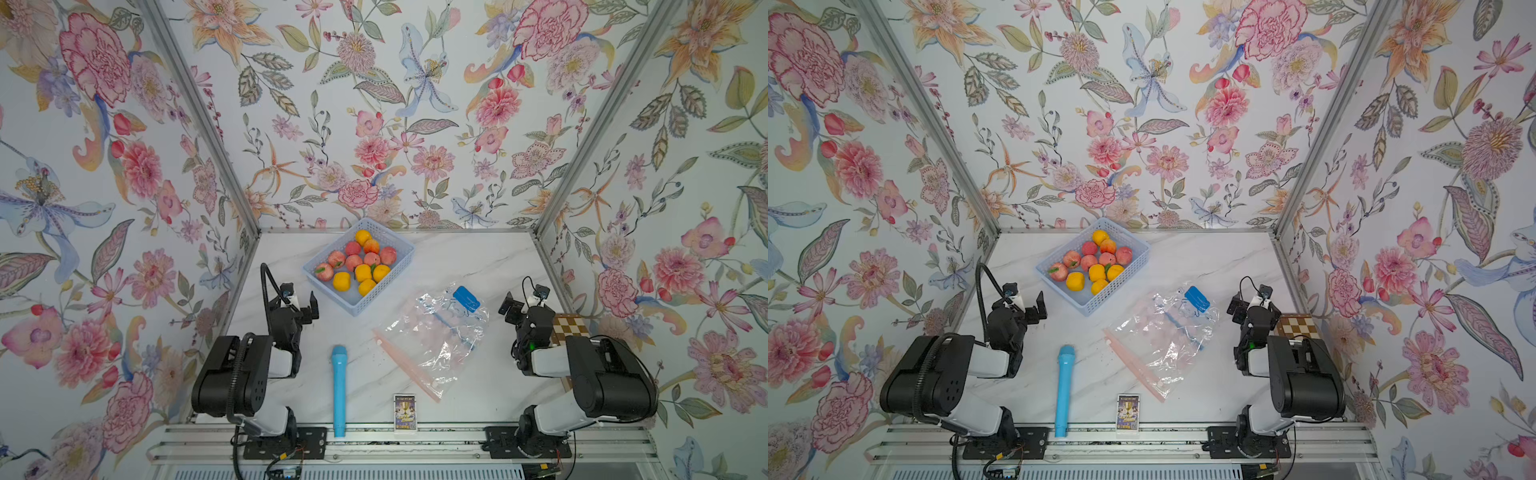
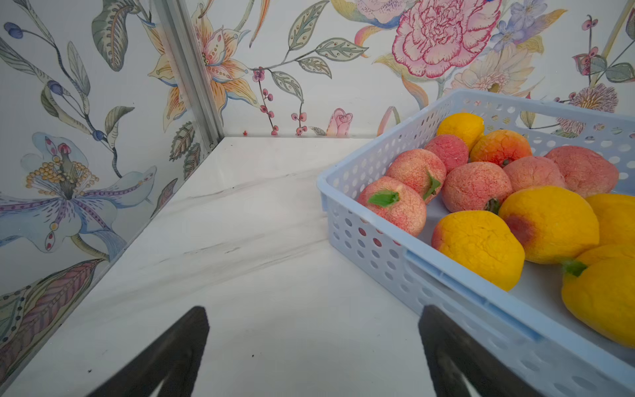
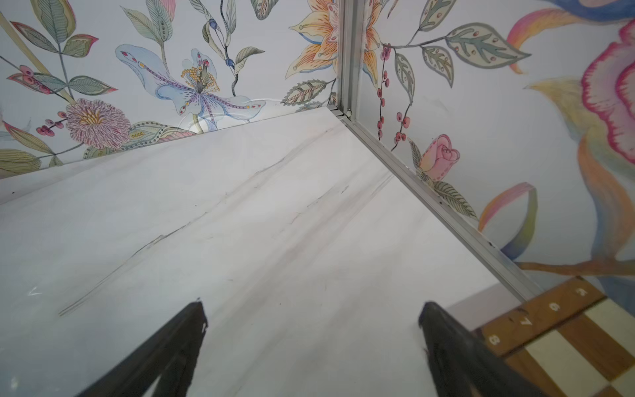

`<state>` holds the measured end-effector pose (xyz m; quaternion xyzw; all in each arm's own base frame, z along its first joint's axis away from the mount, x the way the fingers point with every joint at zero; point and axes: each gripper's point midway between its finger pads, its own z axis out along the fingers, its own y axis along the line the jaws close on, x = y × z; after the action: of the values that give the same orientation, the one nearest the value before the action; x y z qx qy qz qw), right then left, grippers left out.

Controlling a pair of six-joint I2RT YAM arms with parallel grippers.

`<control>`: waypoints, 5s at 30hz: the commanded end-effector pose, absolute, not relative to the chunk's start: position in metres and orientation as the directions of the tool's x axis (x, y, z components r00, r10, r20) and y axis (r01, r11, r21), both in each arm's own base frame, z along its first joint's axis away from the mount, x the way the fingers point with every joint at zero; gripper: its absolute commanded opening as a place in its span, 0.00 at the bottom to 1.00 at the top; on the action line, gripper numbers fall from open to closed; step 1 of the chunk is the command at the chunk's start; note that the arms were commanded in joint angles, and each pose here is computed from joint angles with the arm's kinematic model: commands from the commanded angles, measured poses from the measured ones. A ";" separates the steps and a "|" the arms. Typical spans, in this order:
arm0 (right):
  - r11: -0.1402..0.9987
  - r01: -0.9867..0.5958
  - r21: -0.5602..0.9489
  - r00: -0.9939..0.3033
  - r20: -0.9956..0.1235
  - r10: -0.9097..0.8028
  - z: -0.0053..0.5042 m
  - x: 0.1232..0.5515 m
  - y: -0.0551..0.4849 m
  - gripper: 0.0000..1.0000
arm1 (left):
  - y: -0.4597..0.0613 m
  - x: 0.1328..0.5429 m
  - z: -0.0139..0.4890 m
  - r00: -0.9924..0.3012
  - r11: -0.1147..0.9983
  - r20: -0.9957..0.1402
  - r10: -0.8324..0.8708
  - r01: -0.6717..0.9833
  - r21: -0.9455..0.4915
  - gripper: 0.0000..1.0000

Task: Place the peach in a zip-top bag and seal the zipper
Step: Pick up the zipper food storage bag, then open the zipper food storage bag.

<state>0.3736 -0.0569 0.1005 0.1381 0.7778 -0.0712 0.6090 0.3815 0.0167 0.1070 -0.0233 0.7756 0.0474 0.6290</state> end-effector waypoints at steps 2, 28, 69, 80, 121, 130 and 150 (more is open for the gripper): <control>0.951 0.304 0.054 -0.195 -0.974 0.118 0.108 0.379 -0.060 0.99 | 0.020 0.387 0.115 -0.180 0.994 -0.983 0.035 -0.099 0.054 0.99; 0.951 0.304 0.054 -0.196 -0.973 0.118 0.108 0.379 -0.059 0.99 | 0.020 0.388 0.115 -0.181 0.994 -0.983 0.034 -0.100 0.053 0.99; 0.984 0.165 0.063 -0.465 -0.875 0.134 0.202 0.349 0.058 0.99 | 0.000 0.348 0.229 -0.126 0.925 -0.917 -0.378 -0.081 -0.370 0.99; 0.979 -0.204 0.005 -0.761 -0.630 -0.155 0.163 0.307 0.244 0.79 | -0.009 0.348 0.202 -0.201 0.855 -0.831 -0.519 -0.101 -0.509 0.99; 0.946 -0.297 -0.129 -0.868 -0.376 -0.323 0.060 0.257 0.286 0.03 | -0.019 0.355 0.170 -0.316 0.836 -0.777 -0.544 -0.122 -0.535 0.96; 0.979 -0.195 0.054 -0.829 -0.543 -0.135 0.126 0.303 0.281 0.00 | -0.058 0.342 0.192 -0.327 0.884 -0.832 -0.447 -0.022 -0.467 0.96; 0.816 -0.290 0.500 -0.748 -0.651 0.132 0.214 0.338 0.294 0.00 | -0.262 0.347 0.241 -0.455 0.733 -0.828 -0.329 0.430 -0.527 0.99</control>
<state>0.3390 0.2857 0.1996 -0.0402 0.9005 0.2645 0.3429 0.3427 -0.2463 0.2256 0.0180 0.7867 -0.3391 0.5155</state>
